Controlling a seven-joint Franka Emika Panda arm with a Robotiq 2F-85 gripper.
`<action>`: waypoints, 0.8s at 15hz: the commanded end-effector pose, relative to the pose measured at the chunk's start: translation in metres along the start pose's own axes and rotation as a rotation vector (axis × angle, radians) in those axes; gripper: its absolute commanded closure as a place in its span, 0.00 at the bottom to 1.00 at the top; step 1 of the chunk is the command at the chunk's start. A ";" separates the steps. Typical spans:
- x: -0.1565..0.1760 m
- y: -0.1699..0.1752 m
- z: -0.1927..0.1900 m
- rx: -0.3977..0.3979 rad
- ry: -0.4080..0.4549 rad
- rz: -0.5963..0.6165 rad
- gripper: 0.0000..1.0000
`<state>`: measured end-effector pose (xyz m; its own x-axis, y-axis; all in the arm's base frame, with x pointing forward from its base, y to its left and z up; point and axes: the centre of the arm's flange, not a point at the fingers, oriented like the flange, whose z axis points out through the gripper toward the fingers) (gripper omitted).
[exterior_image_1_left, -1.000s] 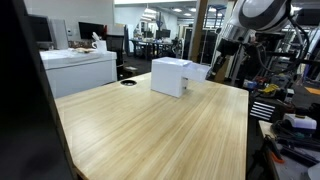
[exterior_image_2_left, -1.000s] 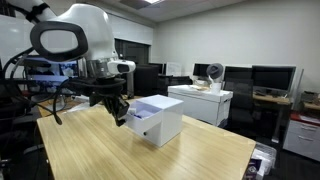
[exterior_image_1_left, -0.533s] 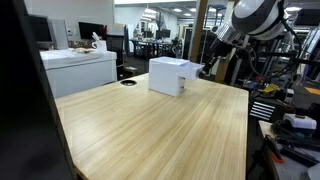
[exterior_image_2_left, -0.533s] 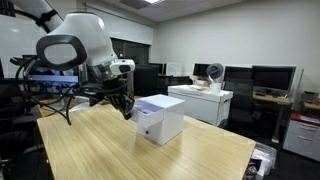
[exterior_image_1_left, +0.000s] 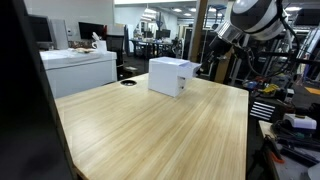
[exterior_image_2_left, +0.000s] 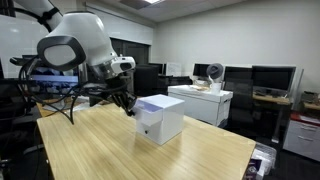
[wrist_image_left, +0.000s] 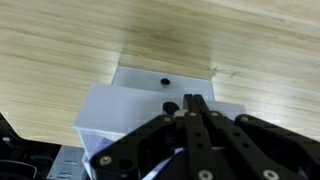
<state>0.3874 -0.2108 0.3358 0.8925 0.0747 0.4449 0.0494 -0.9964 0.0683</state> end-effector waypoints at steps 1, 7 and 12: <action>0.000 0.012 0.005 -0.029 0.055 -0.013 0.95; 0.005 0.016 0.012 -0.045 0.072 0.001 0.95; 0.012 0.015 0.017 -0.045 0.088 -0.002 0.94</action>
<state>0.3945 -0.2171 0.3393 0.8651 0.0599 0.4981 0.0198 -0.9962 0.0853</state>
